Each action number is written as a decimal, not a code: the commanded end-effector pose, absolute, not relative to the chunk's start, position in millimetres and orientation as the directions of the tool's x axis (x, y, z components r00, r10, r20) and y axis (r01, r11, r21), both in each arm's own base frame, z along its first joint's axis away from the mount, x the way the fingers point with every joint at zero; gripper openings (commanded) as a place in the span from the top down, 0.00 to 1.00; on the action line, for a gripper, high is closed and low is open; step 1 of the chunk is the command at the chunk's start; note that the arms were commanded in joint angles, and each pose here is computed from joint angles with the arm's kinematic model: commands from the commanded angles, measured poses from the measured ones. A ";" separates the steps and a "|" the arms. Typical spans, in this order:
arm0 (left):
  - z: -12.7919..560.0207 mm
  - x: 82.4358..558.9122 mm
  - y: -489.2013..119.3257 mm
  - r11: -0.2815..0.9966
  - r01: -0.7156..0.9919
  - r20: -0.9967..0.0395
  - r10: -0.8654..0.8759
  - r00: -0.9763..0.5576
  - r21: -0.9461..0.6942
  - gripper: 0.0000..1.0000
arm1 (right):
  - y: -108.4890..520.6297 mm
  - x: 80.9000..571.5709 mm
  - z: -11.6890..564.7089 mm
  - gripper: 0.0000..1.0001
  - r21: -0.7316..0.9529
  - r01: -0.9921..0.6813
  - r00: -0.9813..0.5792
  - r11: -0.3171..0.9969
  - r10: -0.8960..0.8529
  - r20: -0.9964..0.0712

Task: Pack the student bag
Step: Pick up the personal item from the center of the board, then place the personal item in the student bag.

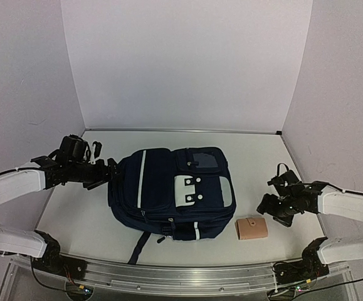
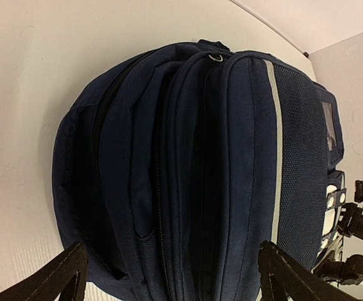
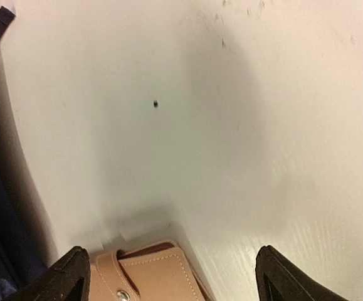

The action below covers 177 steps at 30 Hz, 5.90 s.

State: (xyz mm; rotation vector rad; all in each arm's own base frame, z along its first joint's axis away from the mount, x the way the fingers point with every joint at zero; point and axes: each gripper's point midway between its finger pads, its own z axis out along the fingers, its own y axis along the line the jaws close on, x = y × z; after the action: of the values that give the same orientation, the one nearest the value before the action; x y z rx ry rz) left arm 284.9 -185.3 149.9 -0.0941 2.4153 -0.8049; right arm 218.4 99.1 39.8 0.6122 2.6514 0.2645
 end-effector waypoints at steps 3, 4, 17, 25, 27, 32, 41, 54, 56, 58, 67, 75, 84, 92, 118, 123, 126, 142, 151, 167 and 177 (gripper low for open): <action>166.7 296.5 -194.0 0.801 0.178 -0.551 -0.215 -0.806 -0.572 0.05 | 125.7 212.8 34.5 0.30 0.368 0.351 -0.861 0.861 0.452 -0.233; 165.8 297.1 -194.6 0.802 0.179 -0.550 -0.210 -0.808 -0.570 0.05 | 126.9 210.0 30.4 0.30 0.364 0.350 -0.870 0.863 0.444 -0.216; 152.2 306.7 -205.1 0.795 0.198 -0.534 -0.179 -0.826 -0.573 0.04 | 165.7 210.0 32.8 0.44 0.429 0.238 -0.932 0.871 0.329 -0.151; 144.5 309.7 -209.5 0.794 0.198 -0.516 -0.165 -0.840 -0.575 0.04 | 187.8 195.5 30.9 0.48 0.493 0.175 -0.963 0.852 0.252 -0.093; 144.1 310.2 -210.1 0.793 0.199 -0.515 -0.163 -0.841 -0.575 0.04 | 182.7 186.3 21.3 0.48 0.467 0.189 -0.966 0.864 0.249 -0.070; 143.3 311.2 -211.8 0.791 0.201 -0.511 -0.159 -0.845 -0.577 0.04 | 185.1 171.8 14.7 0.55 0.442 0.175 -0.975 0.880 0.218 -0.048; 144.9 312.3 -211.8 0.794 0.202 -0.513 -0.155 -0.844 -0.573 0.04 | 199.3 176.7 36.1 0.85 0.488 0.154 -0.970 0.859 0.226 -0.092; 162.0 306.6 -215.2 0.767 0.247 -0.537 -0.147 -0.831 -0.593 0.03 | 141.9 191.7 115.3 1.00 0.400 0.267 -0.859 0.877 0.405 -0.313; 165.5 306.3 -218.8 0.752 0.266 -0.542 -0.141 -0.829 -0.603 0.03 | 132.4 195.0 132.6 1.00 0.386 0.274 -0.834 0.881 0.417 -0.360; 171.7 304.6 -224.3 0.728 0.301 -0.552 -0.126 -0.824 -0.616 0.03 | 126.5 200.2 154.6 1.00 0.392 0.275 -0.805 0.878 0.433 -0.406; 238.9 277.3 -269.5 0.541 0.533 -0.669 -0.074 -0.739 -0.650 0.04 | 149.9 228.1 299.3 1.00 0.584 0.005 -0.667 0.811 0.438 -0.603; 321.0 227.9 -342.8 0.221 0.734 -0.761 -0.073 -0.645 -0.643 0.05 | 260.7 217.2 367.4 1.00 0.771 -0.478 -0.734 0.421 0.291 -0.613; 352.9 224.8 -355.3 0.282 0.776 -0.823 -0.124 -0.554 -0.564 0.04 | 294.5 207.4 389.8 1.00 0.743 -0.607 -0.712 0.281 0.221 -0.666; 362.7 201.5 -350.9 0.189 0.815 -0.837 -0.099 -0.538 -0.547 0.00 | 307.8 201.5 390.7 1.00 0.733 -0.643 -0.709 0.221 0.191 -0.679; 372.7 175.6 -401.6 -0.197 0.767 -0.786 0.031 -0.618 -0.611 0.83 | 323.6 215.2 352.1 0.99 0.731 -0.617 -0.722 0.293 0.159 -0.673; 347.3 215.1 -392.5 0.034 0.706 -0.706 0.004 -0.708 -0.708 1.00 | 294.5 247.4 300.5 0.21 0.670 -0.466 -0.725 0.577 0.186 -0.664; 327.7 246.8 -368.7 0.117 0.606 -0.614 -0.049 -0.788 -0.787 1.00 | 248.0 273.9 249.1 0.03 0.592 -0.262 -0.747 0.763 0.229 -0.625; 305.6 286.1 -317.4 0.277 0.522 -0.570 -0.135 -0.810 -0.807 1.00 | 184.7 257.0 135.3 0.22 0.559 -0.045 -0.876 0.828 0.236 -0.421; 304.4 287.0 -304.7 0.312 0.517 -0.579 -0.149 -0.802 -0.797 1.00 | 213.9 239.7 182.4 0.71 0.700 -0.220 -0.870 0.680 0.188 -0.456; 318.8 300.6 -275.9 0.377 0.498 -0.592 -0.189 -0.784 -0.781 1.00 | 343.3 241.1 215.7 1.00 0.657 -0.433 -0.761 0.617 0.140 -0.633; 330.7 310.9 -290.3 0.329 0.509 -0.575 -0.148 -0.805 -0.796 1.00 | 455.2 235.3 179.0 1.00 0.503 -0.563 -0.684 0.656 -0.029 -0.728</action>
State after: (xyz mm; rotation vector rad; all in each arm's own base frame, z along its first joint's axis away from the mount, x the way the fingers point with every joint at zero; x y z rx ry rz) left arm 311.5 -283.5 304.0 0.2299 2.1082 -1.4761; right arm 234.9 417.2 157.3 -0.3953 2.3059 0.9587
